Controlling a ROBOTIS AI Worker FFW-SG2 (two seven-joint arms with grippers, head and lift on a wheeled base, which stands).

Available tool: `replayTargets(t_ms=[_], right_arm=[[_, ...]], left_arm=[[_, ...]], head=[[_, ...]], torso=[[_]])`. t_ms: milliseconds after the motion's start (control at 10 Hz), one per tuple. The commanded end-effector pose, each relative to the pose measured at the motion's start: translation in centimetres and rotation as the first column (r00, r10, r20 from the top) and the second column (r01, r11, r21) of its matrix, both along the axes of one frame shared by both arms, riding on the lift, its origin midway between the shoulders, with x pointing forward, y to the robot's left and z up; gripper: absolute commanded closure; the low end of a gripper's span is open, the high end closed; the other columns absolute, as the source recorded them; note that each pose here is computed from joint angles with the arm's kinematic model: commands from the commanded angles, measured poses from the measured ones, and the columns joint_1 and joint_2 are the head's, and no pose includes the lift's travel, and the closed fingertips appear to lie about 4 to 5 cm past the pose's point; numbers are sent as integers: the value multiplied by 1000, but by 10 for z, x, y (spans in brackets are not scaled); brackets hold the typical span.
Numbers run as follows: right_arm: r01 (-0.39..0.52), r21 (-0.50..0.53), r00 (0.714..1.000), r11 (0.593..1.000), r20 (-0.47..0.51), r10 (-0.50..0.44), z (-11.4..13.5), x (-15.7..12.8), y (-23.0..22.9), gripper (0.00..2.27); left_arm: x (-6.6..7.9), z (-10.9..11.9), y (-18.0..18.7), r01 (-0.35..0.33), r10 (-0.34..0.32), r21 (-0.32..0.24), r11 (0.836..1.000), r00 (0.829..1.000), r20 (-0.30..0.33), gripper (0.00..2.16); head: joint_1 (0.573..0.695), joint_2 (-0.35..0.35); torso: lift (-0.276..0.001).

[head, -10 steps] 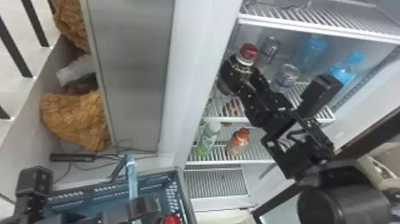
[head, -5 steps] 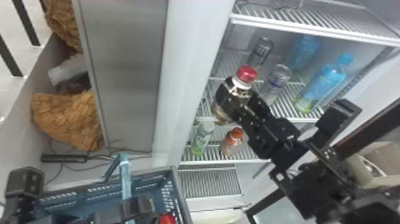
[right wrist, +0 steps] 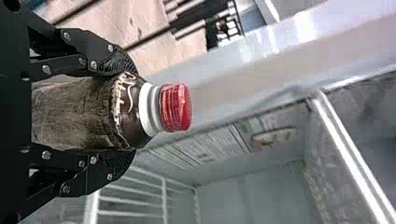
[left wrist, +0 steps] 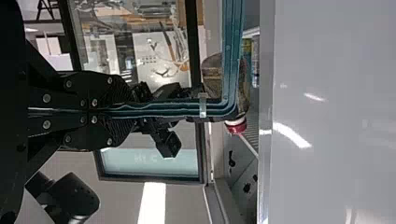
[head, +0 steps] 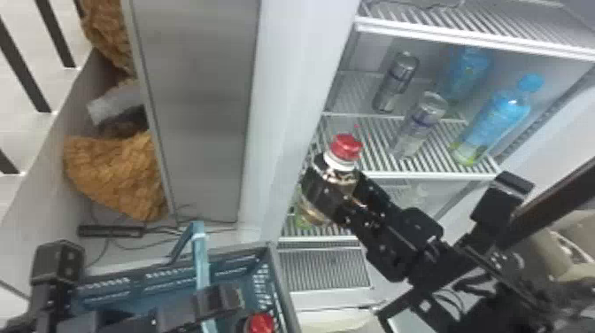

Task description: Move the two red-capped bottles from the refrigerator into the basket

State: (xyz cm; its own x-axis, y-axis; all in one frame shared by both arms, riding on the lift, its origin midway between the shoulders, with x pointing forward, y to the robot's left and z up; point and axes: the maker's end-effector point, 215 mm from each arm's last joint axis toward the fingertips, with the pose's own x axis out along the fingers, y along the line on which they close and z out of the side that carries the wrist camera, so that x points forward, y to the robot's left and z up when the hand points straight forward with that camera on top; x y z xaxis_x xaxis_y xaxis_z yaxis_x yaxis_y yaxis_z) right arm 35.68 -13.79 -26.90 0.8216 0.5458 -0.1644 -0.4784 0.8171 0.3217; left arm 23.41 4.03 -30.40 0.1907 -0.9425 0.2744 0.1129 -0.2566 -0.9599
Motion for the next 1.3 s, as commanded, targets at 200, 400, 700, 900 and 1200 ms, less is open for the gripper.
replayTargets(t_ms=[200, 400, 700, 900, 1200], right_arm=[[-129, 36, 985, 991, -113, 132, -34, -20, 31, 1277], [-200, 71, 966, 977, -152, 208, -47, -28, 54, 1277], [-308, 140, 919, 941, -213, 332, -71, -41, 84, 1277], [-367, 202, 880, 908, -240, 409, -79, -51, 104, 1227], [-365, 232, 882, 902, -224, 415, -79, -48, 106, 19]], left_arm=[[0, 0, -1, -1, 1, -2, 1000, 1000, -1, 1204], [0, 0, -1, -2, 2, -5, 1000, 1000, -3, 1204], [0, 1, -1, -2, 2, -6, 1000, 1000, -2, 1204], [0, 0, -1, -2, 2, -6, 1000, 1000, -5, 1204], [0, 2, 0, -3, 3, -12, 1000, 1000, -3, 1204]], head=[[695, -172], [695, -140], [695, -78], [695, -27], [695, 20]], torso=[[0], [0], [0], [0], [0]])
